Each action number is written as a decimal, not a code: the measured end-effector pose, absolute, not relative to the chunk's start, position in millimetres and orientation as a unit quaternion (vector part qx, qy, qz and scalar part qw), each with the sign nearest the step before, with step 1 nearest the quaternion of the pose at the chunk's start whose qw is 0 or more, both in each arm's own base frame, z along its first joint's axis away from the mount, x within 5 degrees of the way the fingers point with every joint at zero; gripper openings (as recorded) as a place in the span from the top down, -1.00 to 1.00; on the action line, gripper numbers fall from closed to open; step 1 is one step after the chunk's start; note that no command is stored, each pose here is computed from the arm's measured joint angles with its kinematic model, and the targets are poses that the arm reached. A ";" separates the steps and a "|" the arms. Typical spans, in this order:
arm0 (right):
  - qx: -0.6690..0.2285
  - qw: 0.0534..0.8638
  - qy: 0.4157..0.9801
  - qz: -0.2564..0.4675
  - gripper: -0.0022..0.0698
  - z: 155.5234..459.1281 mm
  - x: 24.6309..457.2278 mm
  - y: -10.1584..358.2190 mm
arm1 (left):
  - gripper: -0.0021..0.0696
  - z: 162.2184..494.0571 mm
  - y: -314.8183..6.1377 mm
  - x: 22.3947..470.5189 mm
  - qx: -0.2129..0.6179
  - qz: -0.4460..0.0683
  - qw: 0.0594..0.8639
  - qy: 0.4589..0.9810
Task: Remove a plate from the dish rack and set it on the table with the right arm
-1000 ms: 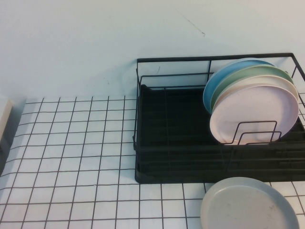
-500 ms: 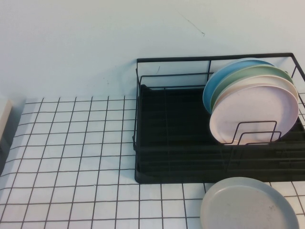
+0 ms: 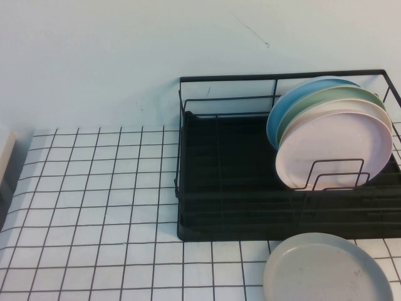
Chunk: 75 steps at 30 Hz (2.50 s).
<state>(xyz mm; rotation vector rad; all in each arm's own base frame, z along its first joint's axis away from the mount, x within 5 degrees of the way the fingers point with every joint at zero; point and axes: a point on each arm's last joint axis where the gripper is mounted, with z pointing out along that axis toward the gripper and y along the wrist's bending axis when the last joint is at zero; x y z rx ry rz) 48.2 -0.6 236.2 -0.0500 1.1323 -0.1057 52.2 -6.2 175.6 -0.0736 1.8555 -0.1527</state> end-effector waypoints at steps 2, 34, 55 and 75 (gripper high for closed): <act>-0.021 0.863 0.503 -0.050 0.95 242.5 44.9 -0.6 | 0.95 175.6 -6.2 52.2 -0.032 -0.066 0.597 0.799; -0.453 0.416 0.789 -0.020 0.79 356.7 208.7 28.4 | 0.95 175.6 -6.2 52.2 -0.033 -0.066 0.596 0.799; -0.568 0.383 0.724 -0.078 -0.22 254.4 337.0 52.2 | 0.95 175.6 -6.2 52.2 -0.033 -0.066 0.596 0.799; -0.490 0.447 0.748 -0.039 0.01 287.9 328.0 56.1 | 0.95 175.6 -6.2 52.2 -0.031 -0.065 0.597 0.799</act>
